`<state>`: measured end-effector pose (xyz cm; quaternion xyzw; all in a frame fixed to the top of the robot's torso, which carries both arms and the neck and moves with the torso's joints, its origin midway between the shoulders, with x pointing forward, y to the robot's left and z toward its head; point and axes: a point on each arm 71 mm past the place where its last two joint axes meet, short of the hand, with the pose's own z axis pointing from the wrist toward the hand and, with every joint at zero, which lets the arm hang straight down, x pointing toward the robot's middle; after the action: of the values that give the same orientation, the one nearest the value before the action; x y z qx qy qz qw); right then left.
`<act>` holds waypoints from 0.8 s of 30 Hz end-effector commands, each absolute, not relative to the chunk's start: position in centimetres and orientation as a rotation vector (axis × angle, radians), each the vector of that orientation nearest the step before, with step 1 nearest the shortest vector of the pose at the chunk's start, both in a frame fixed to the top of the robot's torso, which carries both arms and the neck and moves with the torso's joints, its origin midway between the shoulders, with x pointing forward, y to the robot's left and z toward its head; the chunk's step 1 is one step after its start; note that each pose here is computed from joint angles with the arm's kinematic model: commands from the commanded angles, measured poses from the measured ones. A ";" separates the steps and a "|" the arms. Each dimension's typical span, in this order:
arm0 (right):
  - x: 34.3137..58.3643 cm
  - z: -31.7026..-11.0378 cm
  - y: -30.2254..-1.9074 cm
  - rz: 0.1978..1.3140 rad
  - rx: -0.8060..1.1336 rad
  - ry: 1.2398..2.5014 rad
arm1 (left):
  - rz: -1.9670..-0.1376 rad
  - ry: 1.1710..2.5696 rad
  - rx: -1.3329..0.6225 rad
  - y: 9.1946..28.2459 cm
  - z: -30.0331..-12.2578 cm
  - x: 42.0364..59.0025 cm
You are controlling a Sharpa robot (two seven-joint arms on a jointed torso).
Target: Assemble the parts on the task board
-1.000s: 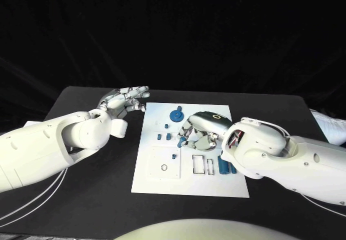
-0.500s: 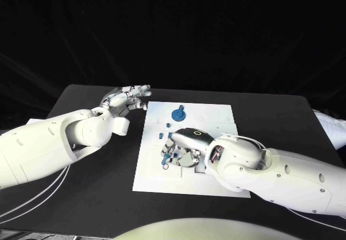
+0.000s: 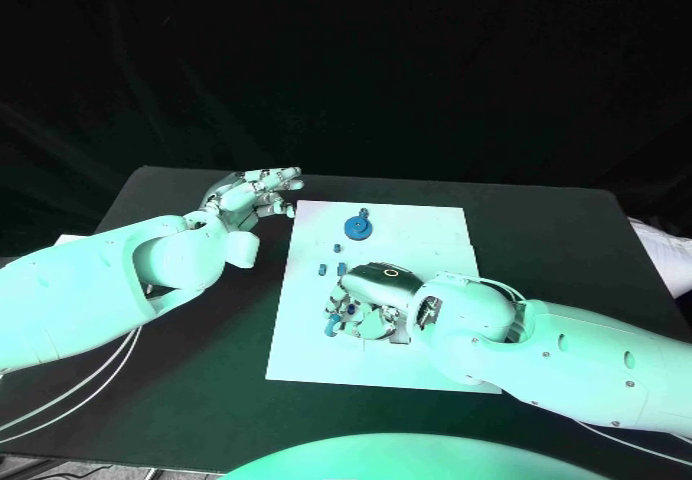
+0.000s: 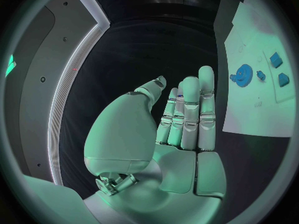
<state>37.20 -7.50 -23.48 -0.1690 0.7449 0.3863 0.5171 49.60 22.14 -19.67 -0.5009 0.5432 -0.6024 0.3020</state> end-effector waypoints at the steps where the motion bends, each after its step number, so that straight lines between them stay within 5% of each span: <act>1: 37.1 -23.7 -7.4 0.895 -0.459 1.792 | -1.623 1.445 -1.313 21.9 -19.6 49.6; 24: 37.0 -24.1 -7.0 0.778 -0.550 1.786 | -1.624 1.447 -1.313 21.9 -19.6 49.5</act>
<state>37.04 -6.91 -23.77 -0.2103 0.7433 0.3508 0.5294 49.57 22.11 -19.67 -0.5001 0.5437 -0.6029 0.3015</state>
